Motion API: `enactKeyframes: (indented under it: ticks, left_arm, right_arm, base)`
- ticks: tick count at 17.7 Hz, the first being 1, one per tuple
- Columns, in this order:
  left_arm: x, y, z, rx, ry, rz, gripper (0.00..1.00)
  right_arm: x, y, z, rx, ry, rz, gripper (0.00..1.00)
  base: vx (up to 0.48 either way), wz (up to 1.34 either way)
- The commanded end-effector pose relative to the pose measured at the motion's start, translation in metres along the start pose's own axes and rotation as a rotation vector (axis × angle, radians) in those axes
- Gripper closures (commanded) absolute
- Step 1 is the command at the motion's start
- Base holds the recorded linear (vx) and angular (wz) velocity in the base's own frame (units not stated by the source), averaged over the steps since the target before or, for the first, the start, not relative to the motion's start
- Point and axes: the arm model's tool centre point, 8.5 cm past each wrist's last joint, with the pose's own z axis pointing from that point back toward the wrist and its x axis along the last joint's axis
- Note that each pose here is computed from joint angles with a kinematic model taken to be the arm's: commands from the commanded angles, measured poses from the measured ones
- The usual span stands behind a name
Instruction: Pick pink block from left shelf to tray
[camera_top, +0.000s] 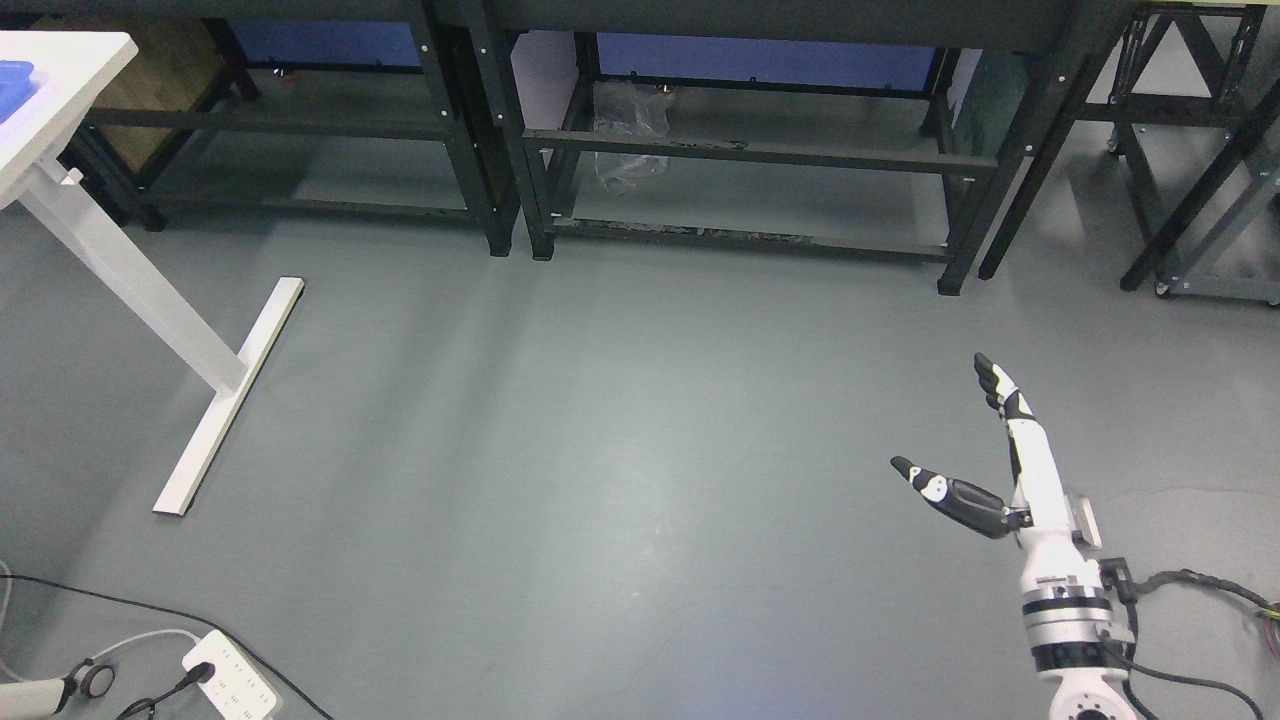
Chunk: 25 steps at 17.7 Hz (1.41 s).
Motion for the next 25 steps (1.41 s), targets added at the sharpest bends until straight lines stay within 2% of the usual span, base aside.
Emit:
enactKeyframes:
  ticks: [1,3,6,11,16,25]
  left_arm:
    - [-0.005,0.012,0.002,0.018,0.009,-0.004,0.00]
    - [-0.005,0.012,0.002,0.018,0.008,-0.004,0.00]
    - [-0.005,0.012,0.002,0.018,0.008,-0.004,0.00]
    - [-0.005,0.012,0.002,0.018,0.008,-0.004,0.00]
    - [-0.005,0.012,0.002,0.018,0.008,-0.004,0.00]
    - [-0.005,0.012,0.002,0.018,0.008,-0.004,0.00]
  right_arm:
    - [0.005,-0.006,-0.007,0.029,-0.046,0.523,0.04]
    - [0.012,-0.009,-0.008,-0.040,-0.084,0.599,0.04]
    - [0.017,-0.007,-0.012,-0.069,-0.089,0.568,0.01]
    - [0.025,-0.008,-0.014,-0.142,-0.119,0.471,0.00]
    - [0.030,-0.006,-0.018,-0.171,-0.112,0.440,0.01]
    - [0.029,-0.005,-0.019,-0.174,-0.090,0.439,0.01]
  base:
    - [0.049,-0.01]
    - [0.092,0.00]
    - [0.131,0.00]
    - [0.175,-0.01]
    - [0.191,-0.07]
    - [0.168,0.17]
